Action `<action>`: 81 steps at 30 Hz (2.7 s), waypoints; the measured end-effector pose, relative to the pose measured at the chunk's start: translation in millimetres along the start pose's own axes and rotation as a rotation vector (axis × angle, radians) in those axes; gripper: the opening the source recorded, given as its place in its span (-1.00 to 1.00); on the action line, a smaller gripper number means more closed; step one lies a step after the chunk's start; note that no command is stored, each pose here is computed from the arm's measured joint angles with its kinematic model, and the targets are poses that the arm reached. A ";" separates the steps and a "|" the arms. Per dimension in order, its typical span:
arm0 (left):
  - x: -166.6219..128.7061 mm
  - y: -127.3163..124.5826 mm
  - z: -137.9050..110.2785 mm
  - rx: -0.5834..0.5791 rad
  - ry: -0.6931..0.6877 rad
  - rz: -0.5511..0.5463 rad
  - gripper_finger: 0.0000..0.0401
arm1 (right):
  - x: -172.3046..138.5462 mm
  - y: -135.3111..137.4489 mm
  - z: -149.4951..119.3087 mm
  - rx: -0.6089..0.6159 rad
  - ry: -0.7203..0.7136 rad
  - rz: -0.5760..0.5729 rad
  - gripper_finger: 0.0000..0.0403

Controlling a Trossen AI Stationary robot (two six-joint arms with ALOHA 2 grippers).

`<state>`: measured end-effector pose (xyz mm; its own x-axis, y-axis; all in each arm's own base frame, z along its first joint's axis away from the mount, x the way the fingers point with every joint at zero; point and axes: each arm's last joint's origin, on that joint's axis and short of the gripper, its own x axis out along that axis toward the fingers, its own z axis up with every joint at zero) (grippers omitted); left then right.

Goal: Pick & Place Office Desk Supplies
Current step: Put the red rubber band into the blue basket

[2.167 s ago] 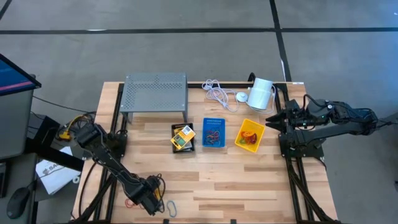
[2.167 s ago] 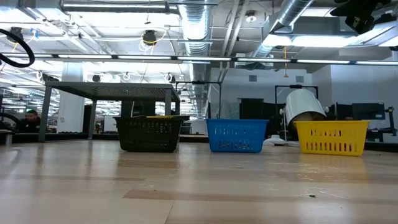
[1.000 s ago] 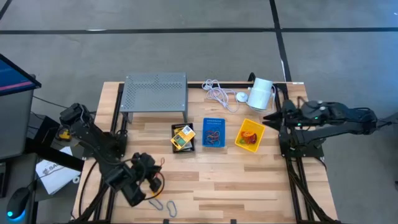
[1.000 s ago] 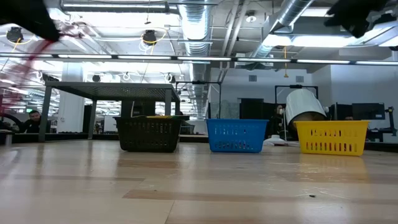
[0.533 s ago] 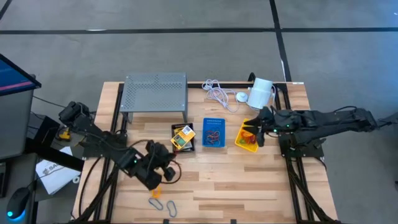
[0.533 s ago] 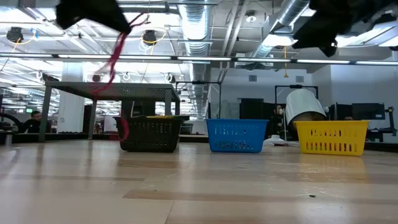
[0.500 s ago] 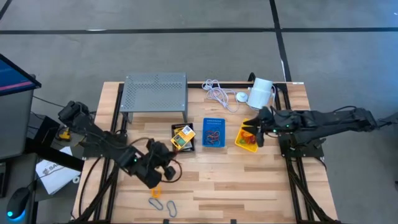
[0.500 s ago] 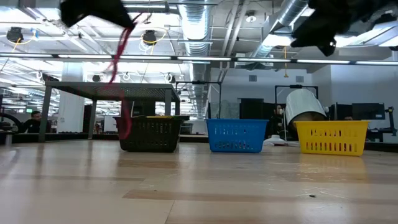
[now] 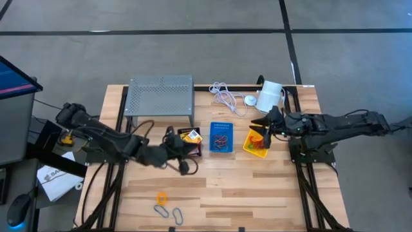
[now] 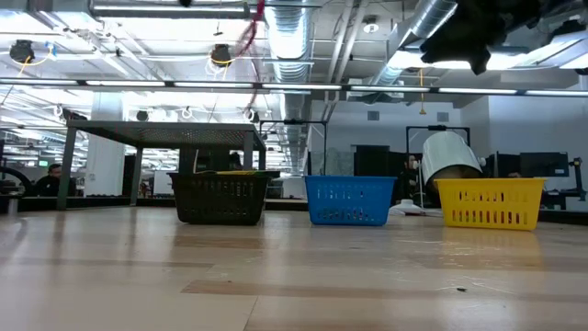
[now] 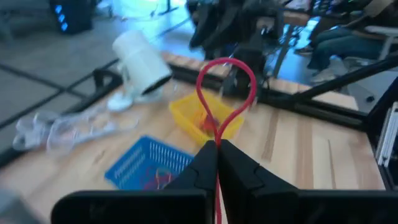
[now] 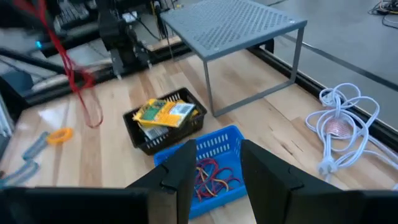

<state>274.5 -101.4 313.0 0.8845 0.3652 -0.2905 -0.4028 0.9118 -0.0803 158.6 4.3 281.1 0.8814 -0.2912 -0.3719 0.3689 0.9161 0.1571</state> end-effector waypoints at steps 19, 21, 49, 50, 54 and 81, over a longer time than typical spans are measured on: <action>102.0 62.2 6.1 0.016 0.016 -0.161 -1.00 | 28.9 9.4 -11.5 -0.068 0.103 -0.040 -0.40; 111.4 66.8 3.9 0.006 0.014 -0.186 -1.00 | 30.5 9.3 -13.3 -0.076 0.118 -0.046 -0.40; 157.7 80.9 -41.5 -0.076 0.222 -0.264 -1.00 | 33.9 8.2 -20.3 -0.098 0.174 -0.090 -0.40; 160.1 80.6 -44.5 -0.081 0.228 -0.262 -1.00 | 33.9 8.3 -20.2 -0.098 0.173 -0.090 -0.40; 170.6 80.2 -61.4 -0.084 0.283 -0.246 -1.00 | 33.9 8.3 -20.2 -0.097 0.173 -0.090 -0.40; 181.4 76.6 -70.1 -0.102 0.256 -0.298 -0.40 | 33.9 8.2 -20.3 -0.095 0.174 -0.090 -0.40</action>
<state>387.6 21.5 187.3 0.8841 0.0177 -0.4671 -0.1706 0.9426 -0.2871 185.5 7.6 251.2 0.7789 -0.3286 -0.5341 0.4071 0.9128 0.0320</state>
